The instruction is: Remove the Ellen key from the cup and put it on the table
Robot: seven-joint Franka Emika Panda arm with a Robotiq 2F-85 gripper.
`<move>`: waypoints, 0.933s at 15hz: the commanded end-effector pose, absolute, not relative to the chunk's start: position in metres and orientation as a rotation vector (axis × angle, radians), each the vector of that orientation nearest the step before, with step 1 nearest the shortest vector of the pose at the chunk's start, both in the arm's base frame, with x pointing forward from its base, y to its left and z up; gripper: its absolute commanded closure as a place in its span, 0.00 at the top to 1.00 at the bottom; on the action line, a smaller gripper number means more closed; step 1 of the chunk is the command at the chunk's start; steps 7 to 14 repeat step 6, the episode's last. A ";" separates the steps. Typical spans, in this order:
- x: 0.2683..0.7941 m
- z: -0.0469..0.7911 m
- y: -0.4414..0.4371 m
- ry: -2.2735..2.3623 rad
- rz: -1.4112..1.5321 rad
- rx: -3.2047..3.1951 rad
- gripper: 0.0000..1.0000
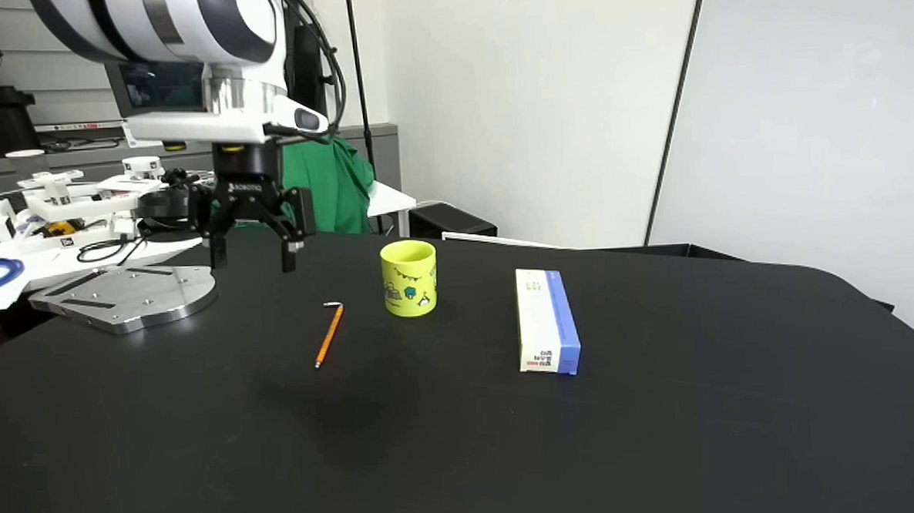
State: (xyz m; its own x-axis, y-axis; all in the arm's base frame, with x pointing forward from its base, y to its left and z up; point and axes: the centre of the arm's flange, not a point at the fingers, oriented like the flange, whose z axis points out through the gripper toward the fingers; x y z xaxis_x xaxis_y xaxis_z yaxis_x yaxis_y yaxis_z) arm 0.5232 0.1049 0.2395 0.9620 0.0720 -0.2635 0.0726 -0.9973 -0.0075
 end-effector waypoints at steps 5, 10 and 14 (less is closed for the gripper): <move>0.517 0.263 0.113 0.148 -0.430 3.121 1.00; 0.517 0.261 0.112 0.150 -0.434 3.120 1.00; 0.517 0.261 0.112 0.150 -0.434 3.120 1.00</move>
